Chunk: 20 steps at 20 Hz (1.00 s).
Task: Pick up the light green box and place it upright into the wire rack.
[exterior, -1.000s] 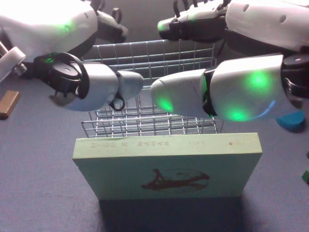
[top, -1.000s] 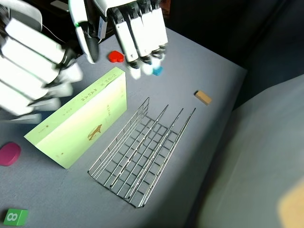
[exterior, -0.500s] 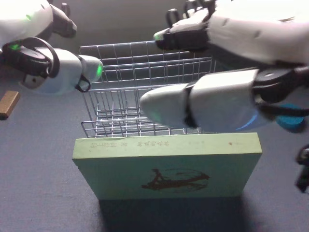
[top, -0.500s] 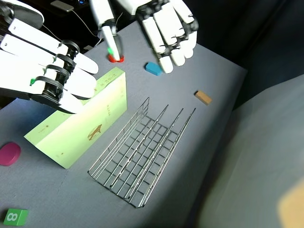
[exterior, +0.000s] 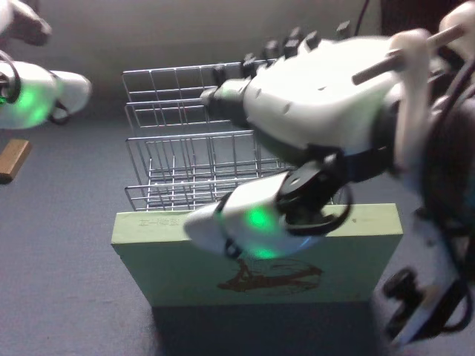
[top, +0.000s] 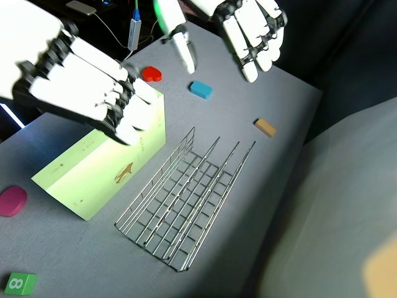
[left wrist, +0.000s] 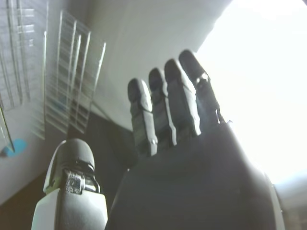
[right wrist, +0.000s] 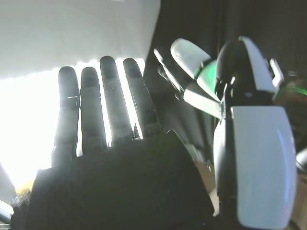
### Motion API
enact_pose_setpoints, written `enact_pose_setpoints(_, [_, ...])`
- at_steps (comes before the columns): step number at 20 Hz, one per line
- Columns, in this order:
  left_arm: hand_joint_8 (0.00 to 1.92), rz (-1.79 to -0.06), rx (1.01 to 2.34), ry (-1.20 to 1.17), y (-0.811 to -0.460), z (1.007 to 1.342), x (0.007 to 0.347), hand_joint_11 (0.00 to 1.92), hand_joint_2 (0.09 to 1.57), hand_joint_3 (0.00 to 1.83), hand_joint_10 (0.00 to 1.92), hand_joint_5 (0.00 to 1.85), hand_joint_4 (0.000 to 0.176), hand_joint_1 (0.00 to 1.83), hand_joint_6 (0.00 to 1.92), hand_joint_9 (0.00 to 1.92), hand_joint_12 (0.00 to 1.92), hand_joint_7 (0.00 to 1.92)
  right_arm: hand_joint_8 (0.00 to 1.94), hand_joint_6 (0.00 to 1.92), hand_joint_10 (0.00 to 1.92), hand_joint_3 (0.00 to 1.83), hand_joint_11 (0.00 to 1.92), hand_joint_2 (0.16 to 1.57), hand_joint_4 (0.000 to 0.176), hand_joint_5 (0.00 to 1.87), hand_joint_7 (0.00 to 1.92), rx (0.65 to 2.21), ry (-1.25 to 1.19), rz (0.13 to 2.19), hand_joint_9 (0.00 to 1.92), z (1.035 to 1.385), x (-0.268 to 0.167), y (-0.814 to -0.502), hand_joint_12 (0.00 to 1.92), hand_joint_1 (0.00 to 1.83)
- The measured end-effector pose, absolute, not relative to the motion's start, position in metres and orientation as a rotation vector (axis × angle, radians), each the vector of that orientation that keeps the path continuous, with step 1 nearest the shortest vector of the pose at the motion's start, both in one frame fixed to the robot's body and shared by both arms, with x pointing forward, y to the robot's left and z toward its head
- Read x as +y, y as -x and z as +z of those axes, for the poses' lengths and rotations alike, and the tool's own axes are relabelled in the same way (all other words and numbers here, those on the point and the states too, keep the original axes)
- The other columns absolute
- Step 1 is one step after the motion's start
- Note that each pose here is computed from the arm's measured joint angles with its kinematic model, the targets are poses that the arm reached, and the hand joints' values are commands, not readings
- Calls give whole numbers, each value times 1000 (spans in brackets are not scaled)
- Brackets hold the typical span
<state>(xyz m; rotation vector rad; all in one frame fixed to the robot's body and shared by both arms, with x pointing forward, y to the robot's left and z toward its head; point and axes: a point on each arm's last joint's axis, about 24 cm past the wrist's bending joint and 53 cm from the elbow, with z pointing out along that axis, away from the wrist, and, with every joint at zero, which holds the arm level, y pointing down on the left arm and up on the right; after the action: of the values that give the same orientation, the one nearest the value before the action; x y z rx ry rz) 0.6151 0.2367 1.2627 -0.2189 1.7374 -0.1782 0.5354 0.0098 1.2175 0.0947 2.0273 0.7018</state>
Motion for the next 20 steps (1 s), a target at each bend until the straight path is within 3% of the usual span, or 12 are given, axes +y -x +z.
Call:
enact_pose_setpoints(9, [1, -81, 1747, 39, -620, 1263, 235, 0, 1244, 0, 0, 355, 8, 127, 0, 270, 749, 346, 0, 2, 0, 0, 0, 1011, 0, 146, 161, 2133, -179, 719, 125, 1197, 33, -545, 507, 626])
enact_pose_setpoints(12, [0, -61, 1758, 27, -621, 1260, 239, 0, 1237, 0, 0, 351, 1, 141, 0, 268, 740, 342, 2, 1, 3, 0, 0, 1005, 0, 147, 169, 2143, -198, 727, 134, 1194, 39, -551, 527, 643])
enact_pose_setpoints(20, [0, -2, 1777, 7, -622, 1257, 250, 0, 1248, 4, 4, 387, 4, 174, 12, 272, 717, 332, 0, 2, 0, 1, 0, 1012, 0, 172, 192, 2209, -251, 736, 144, 1172, 46, -559, 588, 629])
